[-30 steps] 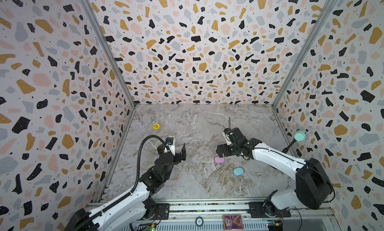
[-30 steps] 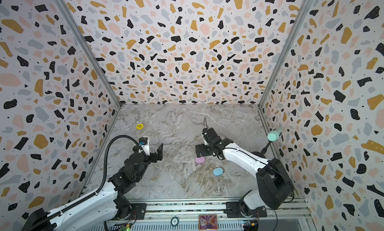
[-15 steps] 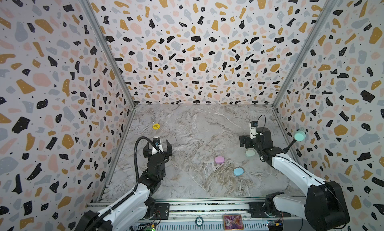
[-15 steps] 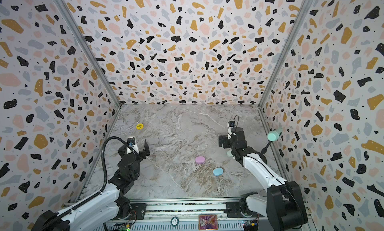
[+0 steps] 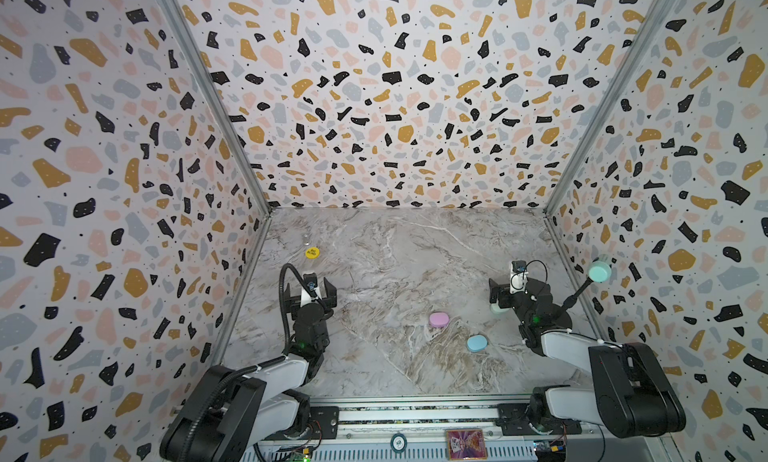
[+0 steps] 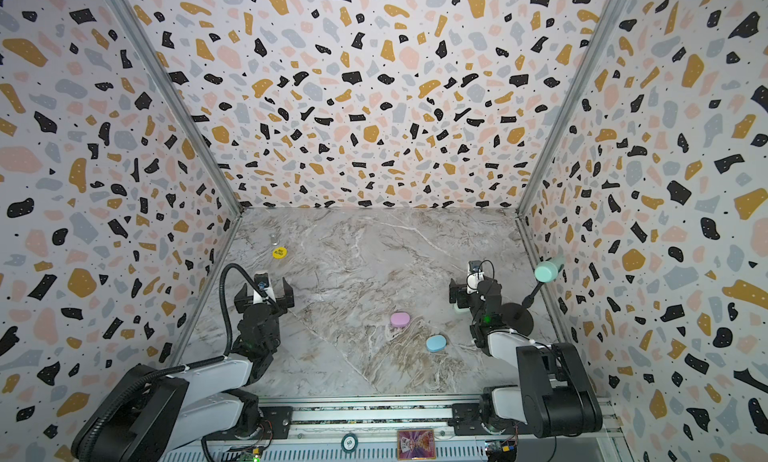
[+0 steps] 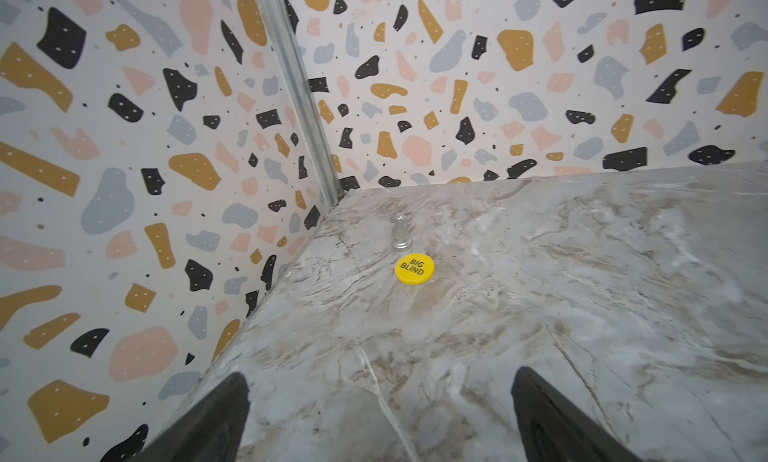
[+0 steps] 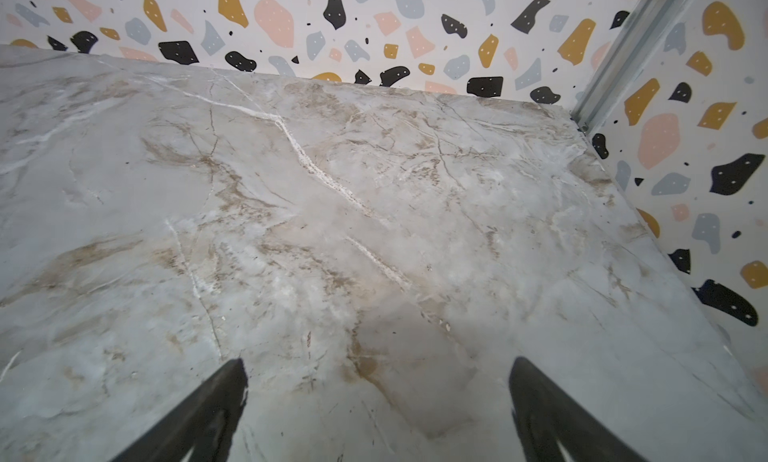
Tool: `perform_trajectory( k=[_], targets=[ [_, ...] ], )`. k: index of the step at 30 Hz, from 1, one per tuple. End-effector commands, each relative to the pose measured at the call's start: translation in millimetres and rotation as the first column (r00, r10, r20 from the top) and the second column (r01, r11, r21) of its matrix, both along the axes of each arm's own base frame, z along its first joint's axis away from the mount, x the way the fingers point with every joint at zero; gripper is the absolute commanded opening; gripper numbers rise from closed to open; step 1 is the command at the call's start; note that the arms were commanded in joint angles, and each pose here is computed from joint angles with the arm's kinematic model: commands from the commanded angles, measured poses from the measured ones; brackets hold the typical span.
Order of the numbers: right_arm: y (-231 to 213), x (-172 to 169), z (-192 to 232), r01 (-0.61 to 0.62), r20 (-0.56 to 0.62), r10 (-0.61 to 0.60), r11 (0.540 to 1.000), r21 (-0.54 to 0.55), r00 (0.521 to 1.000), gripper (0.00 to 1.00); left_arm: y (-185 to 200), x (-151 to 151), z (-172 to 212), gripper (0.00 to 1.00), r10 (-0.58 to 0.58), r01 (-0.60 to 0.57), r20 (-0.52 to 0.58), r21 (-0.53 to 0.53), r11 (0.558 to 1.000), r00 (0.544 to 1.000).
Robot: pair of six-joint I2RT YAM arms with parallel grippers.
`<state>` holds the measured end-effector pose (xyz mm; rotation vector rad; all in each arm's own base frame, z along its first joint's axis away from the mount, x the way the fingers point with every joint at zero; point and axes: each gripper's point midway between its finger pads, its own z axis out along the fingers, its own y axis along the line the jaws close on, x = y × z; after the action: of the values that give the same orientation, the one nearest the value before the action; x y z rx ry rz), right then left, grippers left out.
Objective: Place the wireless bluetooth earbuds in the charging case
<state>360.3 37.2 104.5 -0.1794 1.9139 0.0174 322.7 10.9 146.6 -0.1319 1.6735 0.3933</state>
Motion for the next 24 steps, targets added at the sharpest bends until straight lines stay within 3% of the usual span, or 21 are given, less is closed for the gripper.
perform_trajectory(
  k=[1, 24],
  targets=[
    [6.6, 7.4, 34.0, -0.053, 0.162, 0.053, 0.999, -0.006, 0.985, 0.99, 1.5, -0.6, 8.6, 1.0, -0.018, 0.023, 0.095, -0.05, 0.998, 0.995],
    [-7.6, 9.8, 15.8, 0.025, 0.184, -0.026, 1.0, 0.008, 0.983, 0.99, 16.3, 11.7, -8.7, 1.0, 0.042, -0.037, 0.052, -0.094, 0.995, 0.998]
  ],
)
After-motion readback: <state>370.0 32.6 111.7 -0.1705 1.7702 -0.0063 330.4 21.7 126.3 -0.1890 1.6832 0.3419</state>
